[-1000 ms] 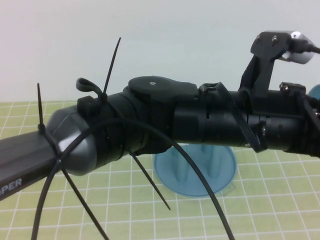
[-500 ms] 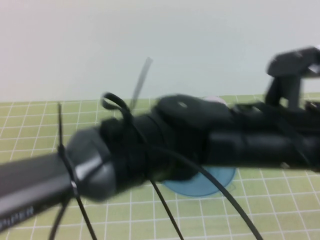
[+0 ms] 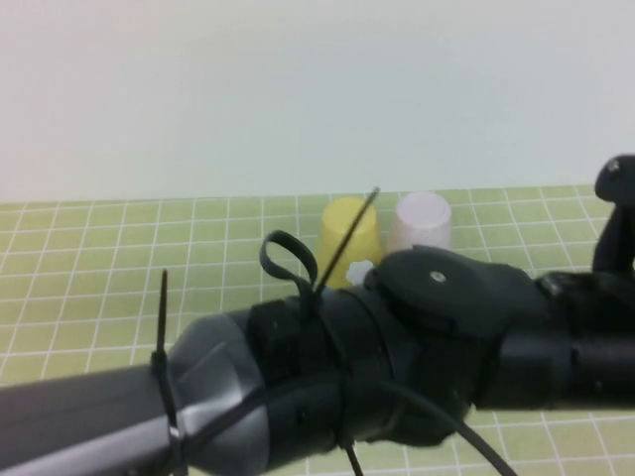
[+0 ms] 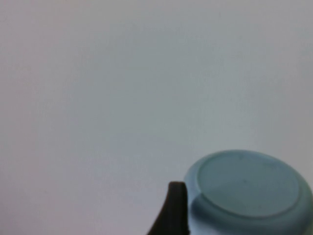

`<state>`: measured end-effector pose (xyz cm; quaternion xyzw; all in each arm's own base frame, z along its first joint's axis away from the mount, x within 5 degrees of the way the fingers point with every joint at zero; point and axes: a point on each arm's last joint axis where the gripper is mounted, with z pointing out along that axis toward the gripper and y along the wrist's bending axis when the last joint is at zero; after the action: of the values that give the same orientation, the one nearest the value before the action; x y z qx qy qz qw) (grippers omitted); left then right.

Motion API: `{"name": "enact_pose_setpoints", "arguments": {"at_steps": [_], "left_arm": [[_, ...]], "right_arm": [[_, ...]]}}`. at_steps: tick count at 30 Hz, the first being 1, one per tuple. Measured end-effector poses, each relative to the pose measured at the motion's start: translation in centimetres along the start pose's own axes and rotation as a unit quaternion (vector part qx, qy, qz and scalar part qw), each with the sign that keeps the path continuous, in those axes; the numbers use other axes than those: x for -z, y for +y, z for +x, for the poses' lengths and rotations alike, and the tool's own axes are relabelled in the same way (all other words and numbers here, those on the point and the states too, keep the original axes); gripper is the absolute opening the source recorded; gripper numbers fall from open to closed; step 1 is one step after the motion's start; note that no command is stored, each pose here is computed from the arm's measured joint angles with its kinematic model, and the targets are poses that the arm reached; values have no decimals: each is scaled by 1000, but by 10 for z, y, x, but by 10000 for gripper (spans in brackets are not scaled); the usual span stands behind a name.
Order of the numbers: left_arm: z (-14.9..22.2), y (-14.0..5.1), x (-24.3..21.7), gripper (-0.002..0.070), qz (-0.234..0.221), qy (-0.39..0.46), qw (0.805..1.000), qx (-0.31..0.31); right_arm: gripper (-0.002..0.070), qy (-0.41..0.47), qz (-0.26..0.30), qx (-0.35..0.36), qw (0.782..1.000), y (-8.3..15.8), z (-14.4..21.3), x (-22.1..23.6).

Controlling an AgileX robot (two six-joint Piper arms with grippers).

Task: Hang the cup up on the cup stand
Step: Adjust the cup with two arms

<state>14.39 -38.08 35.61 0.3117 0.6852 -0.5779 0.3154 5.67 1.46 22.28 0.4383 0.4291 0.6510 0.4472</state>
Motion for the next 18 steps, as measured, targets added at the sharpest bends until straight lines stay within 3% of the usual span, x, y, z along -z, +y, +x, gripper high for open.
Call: {"name": "enact_pose_setpoints", "arguments": {"at_steps": [18], "left_arm": [[10, -23, -6, 10, 11, 5, 1000, -28]], "right_arm": [[662, 1, -22, 70, 997, 18, 3, -2]]}}
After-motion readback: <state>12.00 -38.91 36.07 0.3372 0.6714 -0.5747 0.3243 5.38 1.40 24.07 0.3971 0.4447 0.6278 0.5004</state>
